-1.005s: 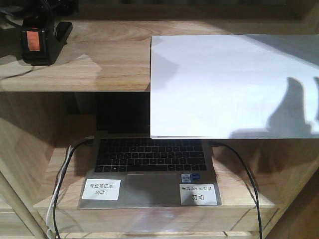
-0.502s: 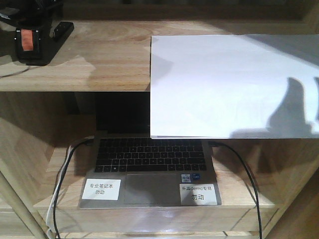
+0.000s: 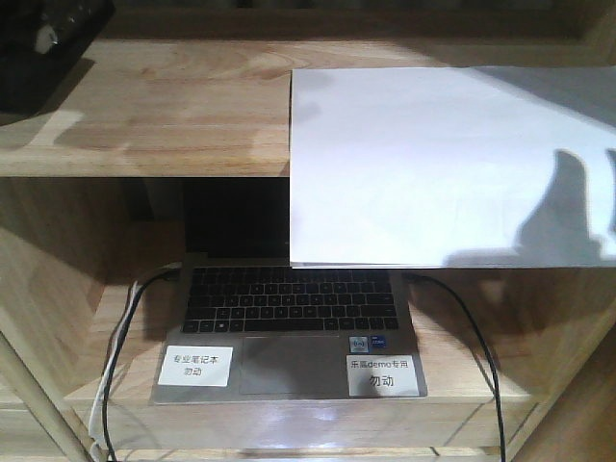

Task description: Grab stapler and paper to desk for stapling

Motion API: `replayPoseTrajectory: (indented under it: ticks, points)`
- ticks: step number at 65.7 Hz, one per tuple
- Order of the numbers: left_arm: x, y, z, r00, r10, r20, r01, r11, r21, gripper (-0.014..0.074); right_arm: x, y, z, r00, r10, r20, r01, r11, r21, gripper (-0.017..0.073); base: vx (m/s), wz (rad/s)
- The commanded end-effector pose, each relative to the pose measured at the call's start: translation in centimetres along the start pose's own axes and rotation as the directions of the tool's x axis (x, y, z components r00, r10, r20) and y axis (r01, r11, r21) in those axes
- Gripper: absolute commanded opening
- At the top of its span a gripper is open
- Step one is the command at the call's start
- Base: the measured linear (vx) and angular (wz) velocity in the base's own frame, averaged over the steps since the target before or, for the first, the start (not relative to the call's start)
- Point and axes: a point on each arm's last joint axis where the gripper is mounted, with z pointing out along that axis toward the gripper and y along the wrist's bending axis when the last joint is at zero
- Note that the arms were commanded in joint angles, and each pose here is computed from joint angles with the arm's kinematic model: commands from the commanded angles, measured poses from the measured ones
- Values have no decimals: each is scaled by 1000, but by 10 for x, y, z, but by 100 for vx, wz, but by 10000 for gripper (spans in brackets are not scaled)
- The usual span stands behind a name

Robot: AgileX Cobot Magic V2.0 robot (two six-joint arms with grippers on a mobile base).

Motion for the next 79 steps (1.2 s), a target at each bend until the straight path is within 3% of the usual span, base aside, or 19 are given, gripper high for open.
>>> replayPoseTrajectory:
  ticks: [1,13,33,53,63,79]
  points:
    - [-5,8,-47,966,38,255,-59,995,75,-6,-13,0,0,996,-6,86,6,1000,5,253,0,0]
    - [37,17,-81,938,90,334,-149,977,156,-6,-13,0,0,996,-6,86,6,1000,5,253,0,0]
    - [82,25,-112,934,126,334,-215,945,246,-6,-13,0,0,996,-6,86,6,1000,5,253,0,0]
    - [124,30,-141,919,169,357,-299,888,349,-6,-13,0,0,996,-6,86,6,1000,5,253,0,0]
    - [143,35,-159,908,202,368,-342,863,371,-6,-13,0,0,996,-6,86,6,1000,5,253,0,0]
    - [170,47,-191,885,208,416,-379,842,384,-6,-13,0,0,996,-6,86,6,1000,5,253,0,0]
